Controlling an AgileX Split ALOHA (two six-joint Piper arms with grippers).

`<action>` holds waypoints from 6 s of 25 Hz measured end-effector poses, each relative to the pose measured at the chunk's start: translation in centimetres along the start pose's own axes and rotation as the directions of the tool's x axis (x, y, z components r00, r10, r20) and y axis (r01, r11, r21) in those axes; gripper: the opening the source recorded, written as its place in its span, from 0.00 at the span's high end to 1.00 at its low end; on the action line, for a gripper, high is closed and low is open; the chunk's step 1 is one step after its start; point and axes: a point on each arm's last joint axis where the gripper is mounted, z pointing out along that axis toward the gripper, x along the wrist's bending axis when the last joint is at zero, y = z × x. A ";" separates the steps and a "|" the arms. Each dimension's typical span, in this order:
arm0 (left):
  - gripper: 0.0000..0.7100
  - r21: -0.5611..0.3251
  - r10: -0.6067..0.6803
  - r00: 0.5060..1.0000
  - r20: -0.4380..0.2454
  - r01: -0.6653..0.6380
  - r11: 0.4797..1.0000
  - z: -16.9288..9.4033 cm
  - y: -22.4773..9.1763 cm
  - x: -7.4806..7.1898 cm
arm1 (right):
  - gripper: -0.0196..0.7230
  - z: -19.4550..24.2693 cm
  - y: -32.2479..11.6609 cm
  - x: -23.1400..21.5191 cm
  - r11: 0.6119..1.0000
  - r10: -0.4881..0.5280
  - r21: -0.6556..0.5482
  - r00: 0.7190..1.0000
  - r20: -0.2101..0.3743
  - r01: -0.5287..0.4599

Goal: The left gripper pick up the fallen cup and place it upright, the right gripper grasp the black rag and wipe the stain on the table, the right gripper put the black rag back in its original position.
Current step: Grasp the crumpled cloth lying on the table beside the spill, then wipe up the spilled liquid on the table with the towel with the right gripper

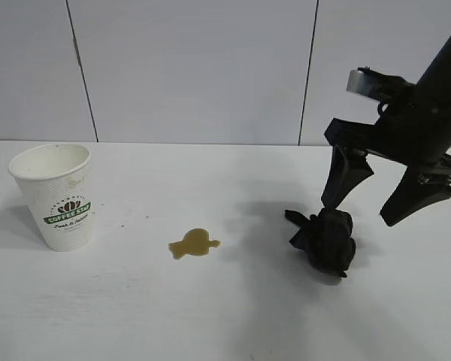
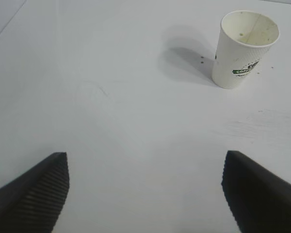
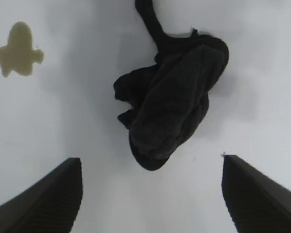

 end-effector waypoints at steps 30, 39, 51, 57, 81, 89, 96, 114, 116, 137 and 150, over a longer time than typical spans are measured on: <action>0.13 0.000 -0.001 1.000 0.000 0.001 1.000 0.0 0.0 0.0 | 0.89 2.3 -1.3 5.3 0.997 -0.051 0.056 0.998 -0.046 0.054; 0.13 0.000 -0.001 1.000 0.000 0.001 1.000 0.0 0.0 0.0 | 0.89 2.6 -2.6 13.2 0.987 -0.161 -0.040 0.973 -0.166 0.156; 0.13 0.000 -0.010 1.000 0.018 0.010 1.000 0.0 0.0 -0.2 | 0.89 4.8 -2.9 17.9 0.933 -0.247 -0.300 0.961 -0.126 0.200; 0.13 0.000 -0.013 1.000 0.022 0.013 1.000 0.0 0.0 -0.2 | 0.89 7.2 -3.3 17.6 0.951 -0.195 -0.264 0.974 -0.119 0.158; 0.13 0.001 -0.023 0.999 0.043 0.023 1.000 0.0 0.0 -0.4 | 0.89 8.7 -2.0 17.0 0.924 -0.304 -0.261 0.951 -0.056 0.280; 0.13 0.001 -0.023 0.999 0.043 0.023 1.000 0.0 0.0 -0.4 | 0.89 7.9 0.0 13.1 0.941 -0.253 -0.235 0.967 -0.018 0.242; 0.13 0.001 -0.023 0.999 0.043 0.023 1.000 0.0 0.0 -0.4 | 0.89 7.6 0.7 11.6 0.925 -0.299 -0.234 0.954 0.032 0.298; 0.13 0.001 -0.023 0.999 0.043 0.023 1.000 0.0 0.0 -0.4 | 0.89 8.3 -1.4 18.5 0.882 -0.278 -0.409 0.959 -0.053 0.233; 0.13 0.001 -0.023 0.999 0.044 0.023 1.000 0.0 0.0 -0.4 | 0.89 8.9 -1.9 19.3 0.867 -0.296 -0.432 0.954 -0.047 0.248; 0.13 0.001 -0.024 0.999 0.045 0.024 1.000 0.0 0.0 -0.4 | 0.89 10.0 0.8 14.7 0.857 -0.334 -0.397 0.941 0.057 0.329; 0.13 0.001 -0.024 0.999 0.045 0.024 1.000 0.0 0.0 -0.4 | 0.89 6.0 1.2 11.6 0.821 -0.521 -0.181 0.840 0.149 0.541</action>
